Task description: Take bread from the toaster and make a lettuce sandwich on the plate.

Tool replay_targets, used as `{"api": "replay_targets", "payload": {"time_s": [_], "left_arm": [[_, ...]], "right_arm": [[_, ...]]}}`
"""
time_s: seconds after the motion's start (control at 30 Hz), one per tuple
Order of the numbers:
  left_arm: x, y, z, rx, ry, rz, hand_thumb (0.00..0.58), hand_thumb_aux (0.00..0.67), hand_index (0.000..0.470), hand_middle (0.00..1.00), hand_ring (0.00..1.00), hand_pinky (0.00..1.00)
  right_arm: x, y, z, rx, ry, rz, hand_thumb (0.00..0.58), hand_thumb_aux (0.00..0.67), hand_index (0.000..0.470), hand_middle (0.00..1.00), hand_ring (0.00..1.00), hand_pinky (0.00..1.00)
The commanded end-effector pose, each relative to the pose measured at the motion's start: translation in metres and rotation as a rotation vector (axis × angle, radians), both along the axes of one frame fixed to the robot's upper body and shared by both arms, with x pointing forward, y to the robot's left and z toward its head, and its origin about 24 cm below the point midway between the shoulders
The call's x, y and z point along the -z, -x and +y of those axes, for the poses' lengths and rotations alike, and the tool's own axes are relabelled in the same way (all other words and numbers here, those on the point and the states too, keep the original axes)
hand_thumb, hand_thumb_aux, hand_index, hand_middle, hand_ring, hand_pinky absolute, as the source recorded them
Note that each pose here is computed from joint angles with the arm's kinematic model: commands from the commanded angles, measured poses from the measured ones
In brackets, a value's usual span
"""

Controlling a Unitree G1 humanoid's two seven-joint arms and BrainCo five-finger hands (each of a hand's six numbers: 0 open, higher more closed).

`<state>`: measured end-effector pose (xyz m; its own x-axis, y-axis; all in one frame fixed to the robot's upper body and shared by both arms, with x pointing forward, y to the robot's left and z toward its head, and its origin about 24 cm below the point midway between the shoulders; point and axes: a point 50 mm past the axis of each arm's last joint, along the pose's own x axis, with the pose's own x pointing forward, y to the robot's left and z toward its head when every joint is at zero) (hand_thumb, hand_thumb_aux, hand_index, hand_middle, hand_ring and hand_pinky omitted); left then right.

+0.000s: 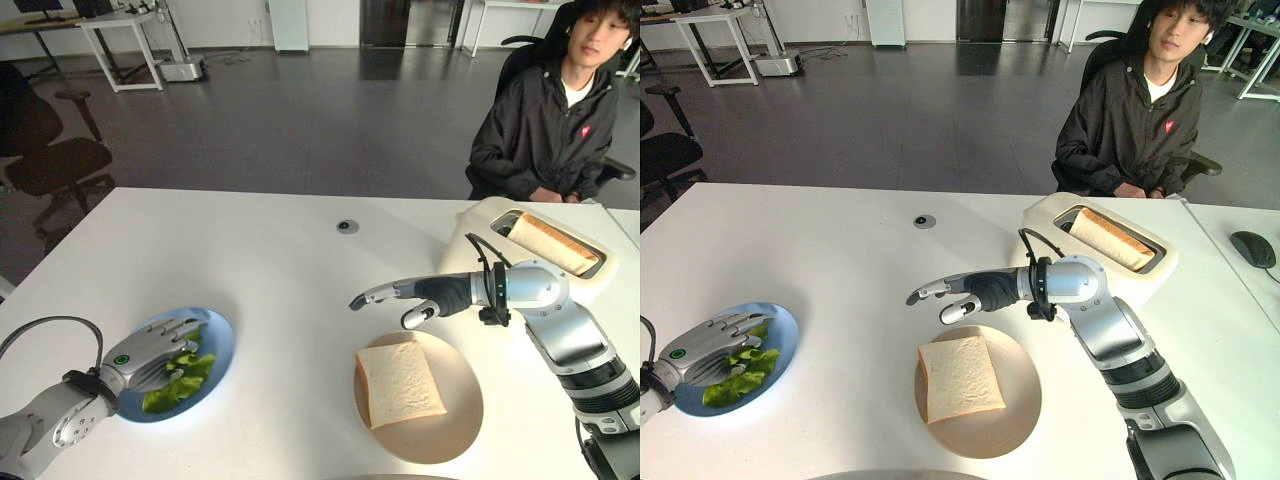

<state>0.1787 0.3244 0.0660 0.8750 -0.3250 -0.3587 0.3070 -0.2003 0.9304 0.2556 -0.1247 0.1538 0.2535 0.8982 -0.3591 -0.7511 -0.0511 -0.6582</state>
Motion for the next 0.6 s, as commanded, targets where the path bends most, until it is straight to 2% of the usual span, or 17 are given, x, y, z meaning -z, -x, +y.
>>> {"api": "replay_targets", "payload": {"time_s": [0.03, 0.13, 0.27, 0.6], "left_arm": [[-0.017, -0.002, -0.004, 0.048, 0.009, -0.056, 0.580, 0.670, 0.470, 0.00, 0.00, 0.00], [-0.029, -0.003, -0.005, 0.065, 0.018, -0.113, 0.580, 0.670, 0.470, 0.00, 0.00, 0.00], [-0.047, -0.005, -0.008, 0.078, 0.047, -0.185, 0.580, 0.670, 0.470, 0.00, 0.00, 0.00], [-0.073, -0.007, -0.050, 0.218, 0.214, -0.253, 0.580, 0.670, 0.470, 0.00, 0.00, 0.00]], "right_arm": [[0.001, 0.009, -0.012, 0.007, 0.014, -0.053, 0.000, 0.000, 0.000, 0.00, 0.00, 0.00], [0.006, 0.018, -0.020, -0.023, 0.054, -0.081, 0.000, 0.000, 0.000, 0.00, 0.00, 0.00], [0.027, 0.027, -0.037, -0.076, 0.242, -0.116, 0.000, 0.000, 0.000, 0.00, 0.00, 0.00], [0.069, 0.043, -0.008, -0.230, 0.328, -0.116, 0.000, 0.000, 0.000, 0.00, 0.00, 0.00]]}}
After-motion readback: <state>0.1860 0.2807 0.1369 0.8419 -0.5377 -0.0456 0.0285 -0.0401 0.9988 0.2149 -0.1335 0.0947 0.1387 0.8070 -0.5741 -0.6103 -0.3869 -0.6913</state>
